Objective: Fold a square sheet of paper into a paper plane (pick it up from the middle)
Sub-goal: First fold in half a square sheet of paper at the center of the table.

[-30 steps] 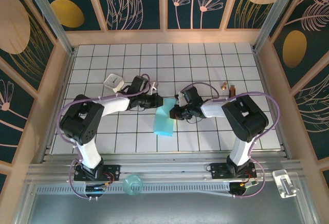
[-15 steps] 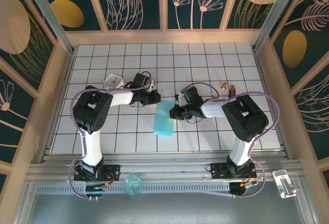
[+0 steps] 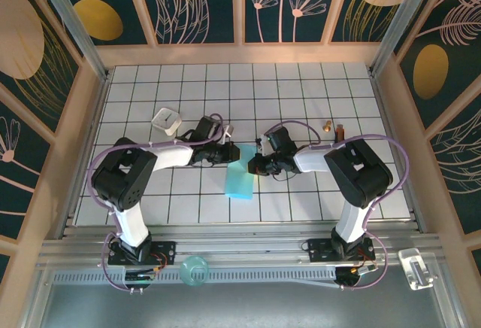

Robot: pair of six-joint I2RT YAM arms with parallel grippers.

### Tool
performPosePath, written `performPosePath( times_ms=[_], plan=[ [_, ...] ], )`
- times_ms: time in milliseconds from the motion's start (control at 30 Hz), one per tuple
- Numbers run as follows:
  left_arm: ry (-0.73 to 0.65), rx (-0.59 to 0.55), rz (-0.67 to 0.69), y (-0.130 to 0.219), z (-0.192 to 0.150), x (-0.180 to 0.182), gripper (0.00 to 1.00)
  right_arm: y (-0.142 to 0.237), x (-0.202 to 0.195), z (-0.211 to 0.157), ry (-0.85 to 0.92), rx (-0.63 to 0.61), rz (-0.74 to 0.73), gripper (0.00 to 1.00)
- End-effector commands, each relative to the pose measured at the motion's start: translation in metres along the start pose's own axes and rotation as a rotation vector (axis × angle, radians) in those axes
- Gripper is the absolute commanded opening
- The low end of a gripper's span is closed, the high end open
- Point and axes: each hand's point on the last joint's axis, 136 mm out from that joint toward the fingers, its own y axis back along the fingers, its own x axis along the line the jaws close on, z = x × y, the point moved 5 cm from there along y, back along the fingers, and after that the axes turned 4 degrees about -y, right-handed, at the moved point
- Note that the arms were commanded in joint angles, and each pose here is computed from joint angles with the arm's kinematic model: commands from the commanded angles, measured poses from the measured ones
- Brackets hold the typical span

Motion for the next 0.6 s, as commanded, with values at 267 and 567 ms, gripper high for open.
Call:
performPosePath(
  times_ms=[267, 567],
  plan=[
    [0.062, -0.004, 0.180, 0.000, -0.004, 0.061, 0.11, -0.004, -0.086, -0.052, -0.139, 0.120, -0.362, 0.01],
    [0.002, -0.041, -0.025, 0.025, -0.019, -0.009, 0.19, -0.003, -0.085, -0.050, -0.136, 0.114, -0.362, 0.01]
  ],
)
